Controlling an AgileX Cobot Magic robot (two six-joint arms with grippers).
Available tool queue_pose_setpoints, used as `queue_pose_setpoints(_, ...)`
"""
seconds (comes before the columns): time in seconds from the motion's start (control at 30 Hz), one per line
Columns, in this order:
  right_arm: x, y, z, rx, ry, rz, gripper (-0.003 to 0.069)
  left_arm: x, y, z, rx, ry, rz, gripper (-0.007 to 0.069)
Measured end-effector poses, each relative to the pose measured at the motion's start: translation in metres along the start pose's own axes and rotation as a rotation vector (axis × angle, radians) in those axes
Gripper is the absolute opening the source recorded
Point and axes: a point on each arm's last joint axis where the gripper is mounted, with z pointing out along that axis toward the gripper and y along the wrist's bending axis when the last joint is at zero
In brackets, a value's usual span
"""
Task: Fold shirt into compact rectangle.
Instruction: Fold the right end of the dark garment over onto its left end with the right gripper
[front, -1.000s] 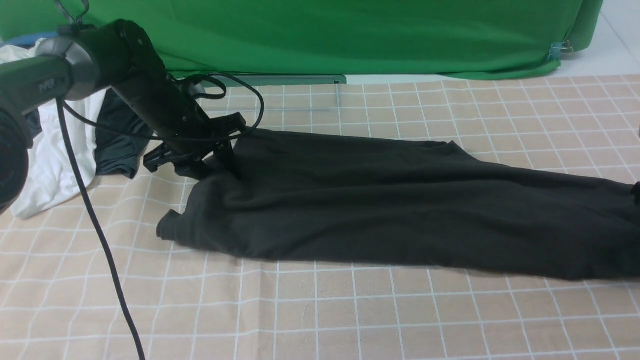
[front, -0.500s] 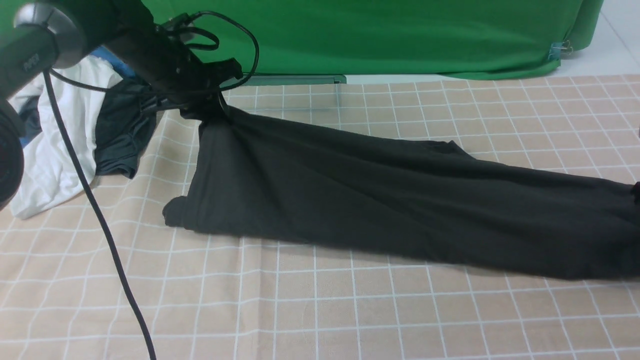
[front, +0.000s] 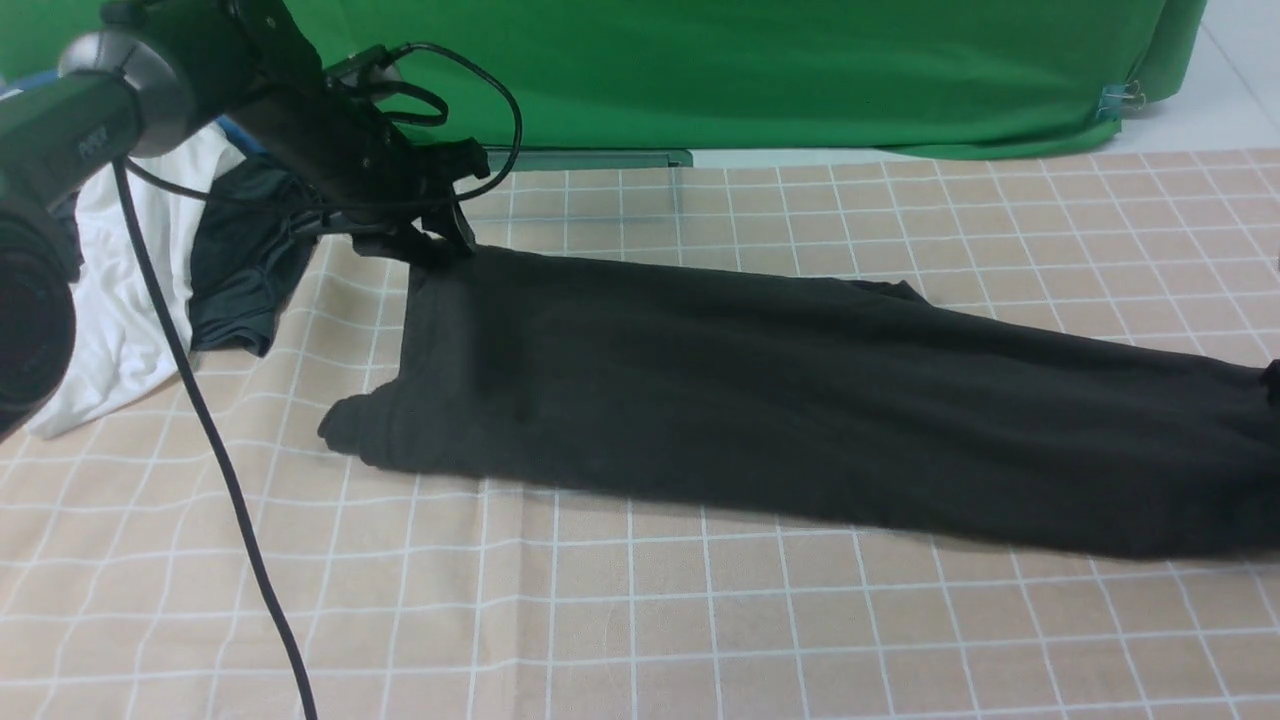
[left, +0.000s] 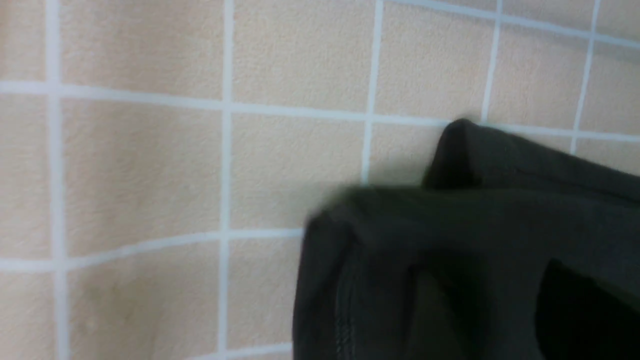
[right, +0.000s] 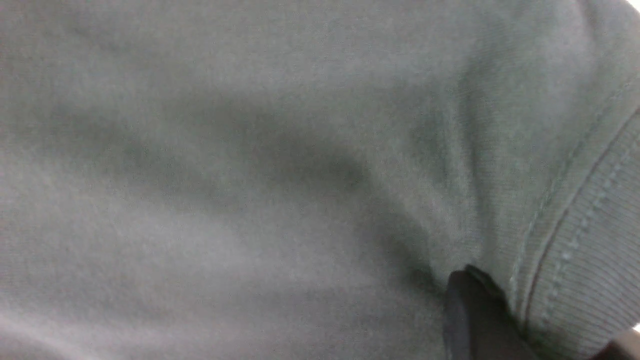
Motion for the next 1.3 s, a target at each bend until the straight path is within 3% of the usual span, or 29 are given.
queue_pose_setpoints(0.13, 0.0, 0.0, 0.0, 0.0, -0.001, 0.0, 0.0104, 0.002, -0.006, -0.03, -0.022, 0.063, -0.002, 0.0474)
queue_pose_setpoints(0.33, 0.0, 0.0, 0.0, 0.0, -0.002, 0.001, 0.0104, 0.023, -0.006, -0.03, -0.03, 0.216, -0.106, 0.058)
queue_pose_setpoints(0.5, 0.0, 0.0, 0.0, 0.0, -0.003, 0.001, 0.0104, 0.064, -0.003, -0.011, -0.083, 0.37, -0.155, 0.0578)
queue_pose_setpoints(0.7, 0.0, 0.0, 0.0, 0.0, -0.003, 0.001, 0.0104, 0.09, 0.001, -0.041, -0.204, 0.375, -0.208, 0.0578)
queue_pose_setpoints(1.03, 0.0, 0.0, 0.0, -0.001, -0.003, 0.002, 0.0104, 0.094, -0.004, -0.016, -0.175, 0.322, -0.211, 0.0578)
queue_pose_setpoints(1.3, 0.0, 0.0, 0.001, -0.001, -0.004, 0.002, 0.0104, 0.1, -0.002, -0.001, -0.152, 0.386, -0.213, 0.0577)
